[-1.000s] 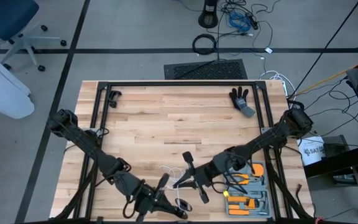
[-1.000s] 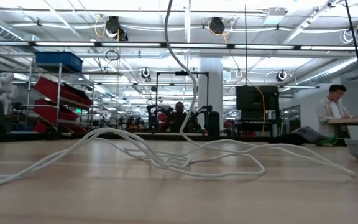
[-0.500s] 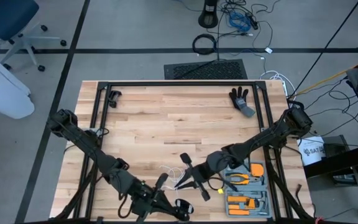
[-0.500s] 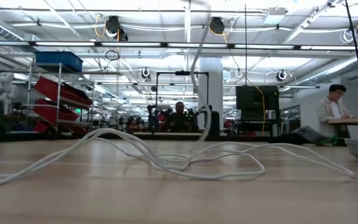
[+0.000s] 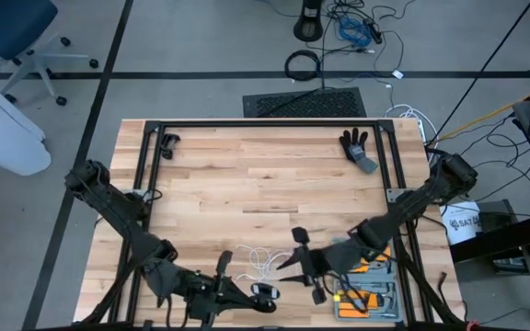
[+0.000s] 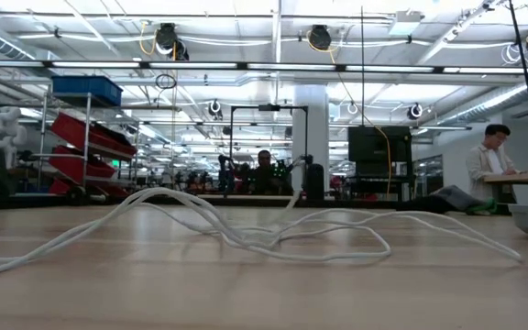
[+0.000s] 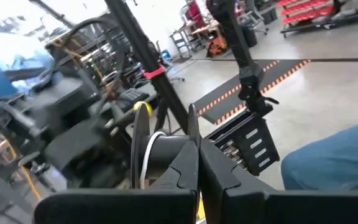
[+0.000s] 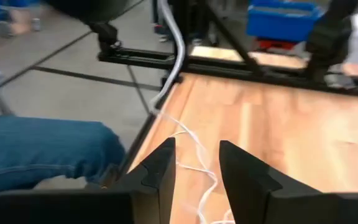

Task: Coil cords
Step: Coil the white cable wire onto the spool

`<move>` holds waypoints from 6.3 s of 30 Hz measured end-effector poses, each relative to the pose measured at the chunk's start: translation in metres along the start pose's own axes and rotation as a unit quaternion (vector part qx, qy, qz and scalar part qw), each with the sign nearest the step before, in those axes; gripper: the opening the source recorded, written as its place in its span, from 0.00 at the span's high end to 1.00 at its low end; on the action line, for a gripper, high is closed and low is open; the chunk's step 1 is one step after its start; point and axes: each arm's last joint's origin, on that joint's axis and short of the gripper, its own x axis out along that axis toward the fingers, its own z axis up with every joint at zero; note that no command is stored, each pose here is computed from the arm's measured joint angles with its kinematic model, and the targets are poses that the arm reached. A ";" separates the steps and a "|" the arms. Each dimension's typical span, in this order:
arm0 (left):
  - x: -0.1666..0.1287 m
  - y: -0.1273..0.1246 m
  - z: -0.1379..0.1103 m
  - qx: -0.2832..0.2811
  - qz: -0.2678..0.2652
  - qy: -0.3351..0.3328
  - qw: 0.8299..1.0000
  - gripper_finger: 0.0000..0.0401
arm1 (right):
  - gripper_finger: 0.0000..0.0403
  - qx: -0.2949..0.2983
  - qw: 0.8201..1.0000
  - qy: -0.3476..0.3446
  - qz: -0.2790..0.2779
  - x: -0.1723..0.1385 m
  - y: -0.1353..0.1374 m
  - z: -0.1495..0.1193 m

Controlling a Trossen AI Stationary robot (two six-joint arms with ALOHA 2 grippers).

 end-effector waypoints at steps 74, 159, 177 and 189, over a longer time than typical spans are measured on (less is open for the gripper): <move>-0.022 -0.013 0.015 -0.034 0.040 0.037 0.998 1.00 | 0.49 -0.038 0.998 0.015 -0.057 0.059 -0.004 -0.046; -0.024 -0.015 -0.004 -0.079 0.078 0.128 0.985 1.00 | 1.00 -0.049 0.995 -0.004 0.085 -0.024 0.025 0.006; -0.019 -0.005 -0.019 -0.106 0.086 0.167 0.976 1.00 | 1.00 -0.075 0.990 -0.007 0.117 -0.045 0.055 0.037; -0.006 0.000 -0.029 -0.165 -0.020 0.152 0.974 1.00 | 1.00 -0.124 0.992 -0.005 0.032 -0.049 0.054 0.043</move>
